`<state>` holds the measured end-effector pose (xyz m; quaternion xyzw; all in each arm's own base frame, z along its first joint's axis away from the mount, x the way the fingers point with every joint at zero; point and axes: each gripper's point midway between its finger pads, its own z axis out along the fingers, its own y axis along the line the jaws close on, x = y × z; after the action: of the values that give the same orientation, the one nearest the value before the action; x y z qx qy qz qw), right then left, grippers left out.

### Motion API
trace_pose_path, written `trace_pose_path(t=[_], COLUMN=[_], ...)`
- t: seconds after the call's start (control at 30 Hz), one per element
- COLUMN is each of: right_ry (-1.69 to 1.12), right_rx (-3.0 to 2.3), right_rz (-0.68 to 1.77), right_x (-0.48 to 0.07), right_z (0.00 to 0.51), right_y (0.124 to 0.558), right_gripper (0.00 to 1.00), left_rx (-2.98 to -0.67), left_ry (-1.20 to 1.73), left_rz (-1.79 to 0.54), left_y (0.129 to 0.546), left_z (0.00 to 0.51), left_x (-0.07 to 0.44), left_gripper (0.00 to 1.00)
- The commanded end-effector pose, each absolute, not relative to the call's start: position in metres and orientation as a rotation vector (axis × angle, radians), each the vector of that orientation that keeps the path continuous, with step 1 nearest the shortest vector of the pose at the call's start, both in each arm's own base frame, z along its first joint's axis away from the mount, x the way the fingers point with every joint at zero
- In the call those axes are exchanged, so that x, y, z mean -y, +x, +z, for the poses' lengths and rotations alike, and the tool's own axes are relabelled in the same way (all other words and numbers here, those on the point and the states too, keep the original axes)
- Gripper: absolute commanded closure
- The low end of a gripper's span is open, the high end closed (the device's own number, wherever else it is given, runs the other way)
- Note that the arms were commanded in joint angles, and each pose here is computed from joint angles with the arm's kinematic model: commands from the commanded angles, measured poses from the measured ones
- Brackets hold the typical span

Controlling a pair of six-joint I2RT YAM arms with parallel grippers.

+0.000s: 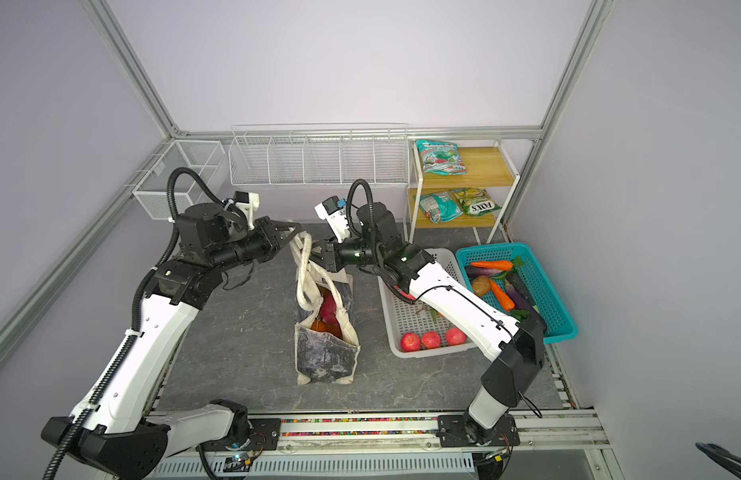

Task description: Place the food into the grocery bag and tie it

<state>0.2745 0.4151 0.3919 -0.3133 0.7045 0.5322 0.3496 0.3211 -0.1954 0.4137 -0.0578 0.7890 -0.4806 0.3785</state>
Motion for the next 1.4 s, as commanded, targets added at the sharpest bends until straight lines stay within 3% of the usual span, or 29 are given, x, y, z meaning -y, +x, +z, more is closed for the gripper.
trace_pose_path(t=[0.0,0.4,0.97,1.37], right_ry=[-0.826,-0.850,-0.875,-0.881], right_rx=[-1.765,-1.759,-1.763,-1.762], right_rz=[1.365,1.365,1.347,1.349], right_x=[-0.405,-0.412,-0.423,-0.424], right_z=[0.411,0.418,0.419,0.419], right_y=[0.263,0.263,0.262,0.261], right_gripper=[0.70,0.66,0.66,0.66], left_rx=[-2.028,-2.109,-2.112,-2.082], left_ry=[-0.116,-0.059,-0.075,-0.008], left_rz=[-1.190,-1.222,-1.171,-1.344], left_y=[0.304,0.272,0.262,0.262], left_z=[0.412,0.381,0.387,0.390], left_x=[0.188,0.189,0.180,0.206], left_gripper=[1.00,1.00,1.00,1.00])
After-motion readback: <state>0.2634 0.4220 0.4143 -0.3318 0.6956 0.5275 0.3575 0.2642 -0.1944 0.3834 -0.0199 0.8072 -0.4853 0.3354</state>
